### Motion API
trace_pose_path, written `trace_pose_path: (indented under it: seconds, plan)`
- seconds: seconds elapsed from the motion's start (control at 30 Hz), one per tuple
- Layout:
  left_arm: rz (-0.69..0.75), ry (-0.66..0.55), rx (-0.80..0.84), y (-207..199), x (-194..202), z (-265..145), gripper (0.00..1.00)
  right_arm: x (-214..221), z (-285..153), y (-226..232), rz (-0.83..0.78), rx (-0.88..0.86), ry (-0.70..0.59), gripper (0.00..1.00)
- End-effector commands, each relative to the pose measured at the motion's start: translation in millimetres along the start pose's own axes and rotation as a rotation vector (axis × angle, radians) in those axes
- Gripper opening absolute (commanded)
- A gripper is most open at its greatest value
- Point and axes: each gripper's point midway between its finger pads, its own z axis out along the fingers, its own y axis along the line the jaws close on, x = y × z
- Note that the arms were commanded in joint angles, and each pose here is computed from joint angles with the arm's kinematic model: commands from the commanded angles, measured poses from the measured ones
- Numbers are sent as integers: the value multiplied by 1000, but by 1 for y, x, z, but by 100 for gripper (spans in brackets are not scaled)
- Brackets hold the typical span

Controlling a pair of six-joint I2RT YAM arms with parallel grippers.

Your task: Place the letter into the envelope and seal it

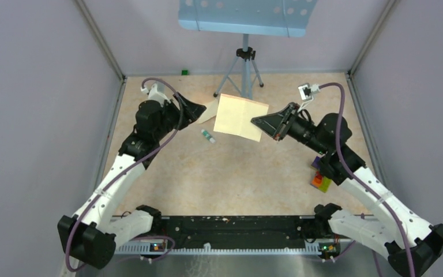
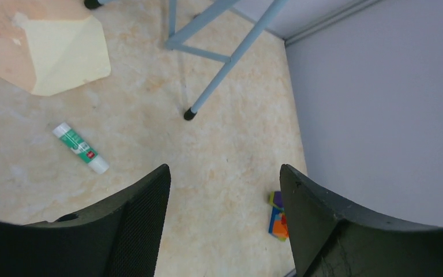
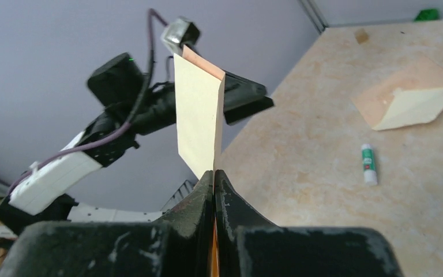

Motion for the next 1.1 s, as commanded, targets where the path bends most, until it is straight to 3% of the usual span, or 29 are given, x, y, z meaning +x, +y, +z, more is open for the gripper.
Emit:
trace_pose_path:
  seconds: [0.0, 0.2, 0.43, 0.73, 1.07]
  plan:
    - [54, 105, 166, -25, 14, -2, 74, -12, -10, 44, -84, -153, 43, 0]
    - [103, 151, 435, -78, 14, -20, 76, -5, 0, 40, -65, -151, 91, 0]
    - [136, 192, 592, -110, 19, -41, 77, -3, 14, 25, -46, -109, 93, 0]
    - [141, 252, 711, -132, 37, -50, 78, 4, 25, 21, -17, -128, 121, 0]
    - [114, 295, 752, -140, 53, -43, 77, 15, 31, 38, 33, -273, 177, 0]
